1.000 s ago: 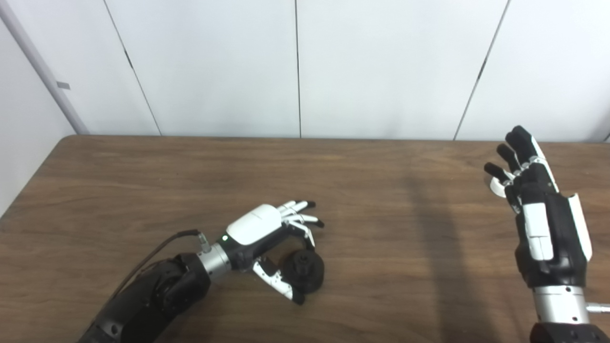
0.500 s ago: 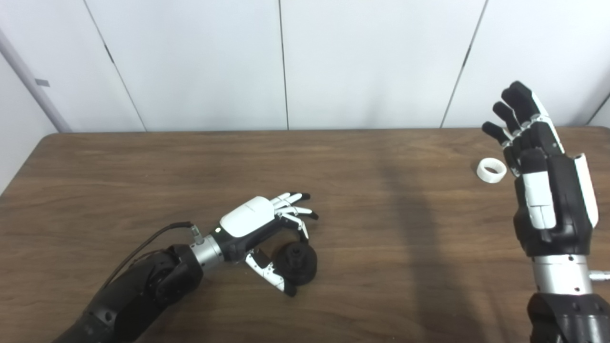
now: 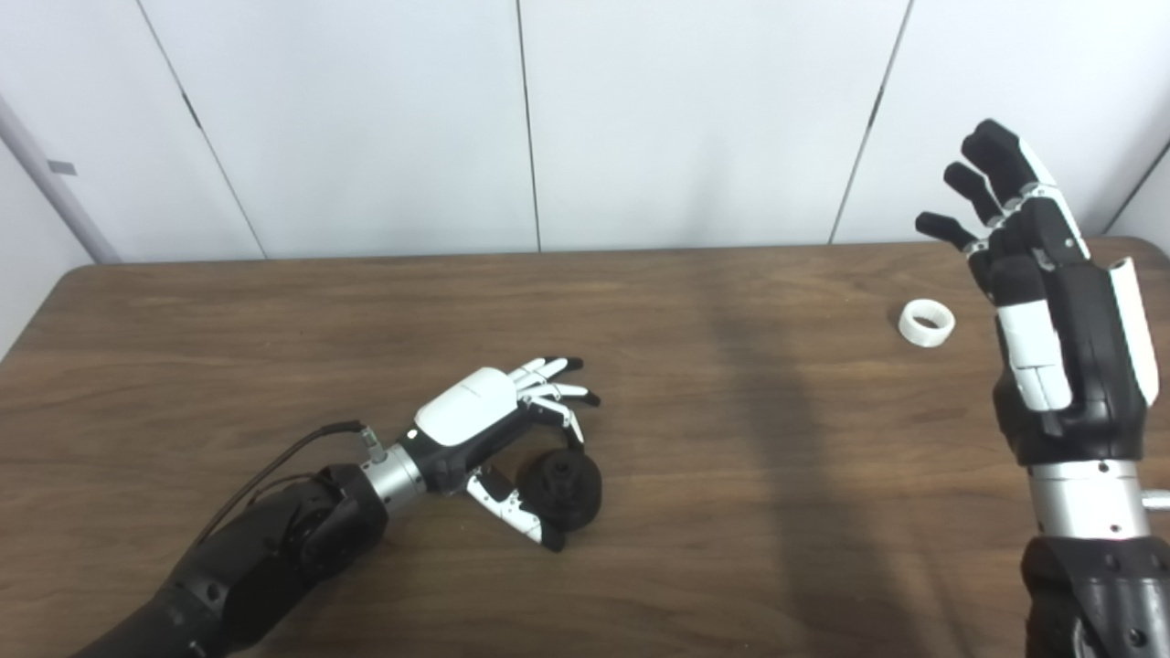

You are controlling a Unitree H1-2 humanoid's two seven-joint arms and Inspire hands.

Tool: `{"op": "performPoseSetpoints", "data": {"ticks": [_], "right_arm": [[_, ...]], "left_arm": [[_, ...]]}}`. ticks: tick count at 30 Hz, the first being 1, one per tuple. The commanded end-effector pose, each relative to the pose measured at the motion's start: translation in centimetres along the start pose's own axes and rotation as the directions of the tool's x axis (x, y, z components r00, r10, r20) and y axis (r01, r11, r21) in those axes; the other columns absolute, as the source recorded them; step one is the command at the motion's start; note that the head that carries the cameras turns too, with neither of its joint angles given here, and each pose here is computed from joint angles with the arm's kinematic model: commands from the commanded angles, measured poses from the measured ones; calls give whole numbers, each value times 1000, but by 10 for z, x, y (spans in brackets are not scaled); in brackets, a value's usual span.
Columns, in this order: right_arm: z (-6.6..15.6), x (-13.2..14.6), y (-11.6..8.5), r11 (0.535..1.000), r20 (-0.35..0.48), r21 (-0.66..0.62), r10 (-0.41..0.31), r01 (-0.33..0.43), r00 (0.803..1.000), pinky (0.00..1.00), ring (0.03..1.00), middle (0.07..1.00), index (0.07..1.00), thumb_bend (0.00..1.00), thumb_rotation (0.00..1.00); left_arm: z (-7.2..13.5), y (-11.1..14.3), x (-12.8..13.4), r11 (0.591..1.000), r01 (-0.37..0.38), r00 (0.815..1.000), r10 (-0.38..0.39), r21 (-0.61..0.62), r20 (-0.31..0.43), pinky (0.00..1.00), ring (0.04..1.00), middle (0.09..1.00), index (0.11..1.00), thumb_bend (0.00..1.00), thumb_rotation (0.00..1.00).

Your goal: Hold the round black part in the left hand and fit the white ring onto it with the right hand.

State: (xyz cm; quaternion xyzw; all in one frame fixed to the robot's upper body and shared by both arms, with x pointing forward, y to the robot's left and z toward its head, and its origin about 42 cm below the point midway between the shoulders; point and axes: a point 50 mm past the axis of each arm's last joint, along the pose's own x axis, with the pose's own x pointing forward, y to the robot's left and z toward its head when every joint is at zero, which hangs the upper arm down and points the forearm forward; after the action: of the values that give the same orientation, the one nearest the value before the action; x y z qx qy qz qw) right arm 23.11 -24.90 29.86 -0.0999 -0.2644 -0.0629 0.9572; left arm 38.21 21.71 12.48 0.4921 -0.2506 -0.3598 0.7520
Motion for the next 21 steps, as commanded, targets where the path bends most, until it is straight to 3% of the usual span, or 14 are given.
{"op": "performPoseSetpoints", "data": {"ticks": [1, 5, 10, 13, 16, 21], "right_arm": [[12, 5, -4, 1000, 62, -23, -19, 21, 998, 783, 900, 925, 903, 649, 857], [7, 11, -12, 995, 69, -95, -27, 34, 997, 785, 888, 920, 900, 602, 873], [3, 23, -25, 980, 21, -199, -8, 12, 1000, 828, 915, 932, 903, 538, 740], [3, 34, -35, 939, -1, -343, -12, 11, 1000, 783, 886, 902, 875, 512, 670], [6, 49, -44, 940, 23, -339, -21, 28, 1000, 772, 887, 906, 868, 467, 519], [7, 77, -64, 915, 75, -394, -65, 89, 995, 719, 859, 881, 831, 461, 416]], "left_arm": [[-18, -14, -17, 991, 126, 989, -123, 36, -77, 1000, 1000, 860, 481, 525, 57], [-19, -19, -15, 992, 120, 990, -117, 28, -79, 1000, 1000, 860, 481, 525, 57], [-18, -23, -14, 993, 118, 990, -116, 17, -81, 1000, 1000, 861, 481, 525, 58], [-18, -25, -14, 993, 113, 990, -112, 15, -81, 1000, 1000, 859, 481, 525, 58], [-17, -25, -15, 994, 113, 991, -111, 9, -78, 1000, 1000, 856, 481, 525, 59], [-17, -24, -18, 993, 114, 991, -114, 2, -73, 1000, 1000, 856, 480, 525, 60]]}}
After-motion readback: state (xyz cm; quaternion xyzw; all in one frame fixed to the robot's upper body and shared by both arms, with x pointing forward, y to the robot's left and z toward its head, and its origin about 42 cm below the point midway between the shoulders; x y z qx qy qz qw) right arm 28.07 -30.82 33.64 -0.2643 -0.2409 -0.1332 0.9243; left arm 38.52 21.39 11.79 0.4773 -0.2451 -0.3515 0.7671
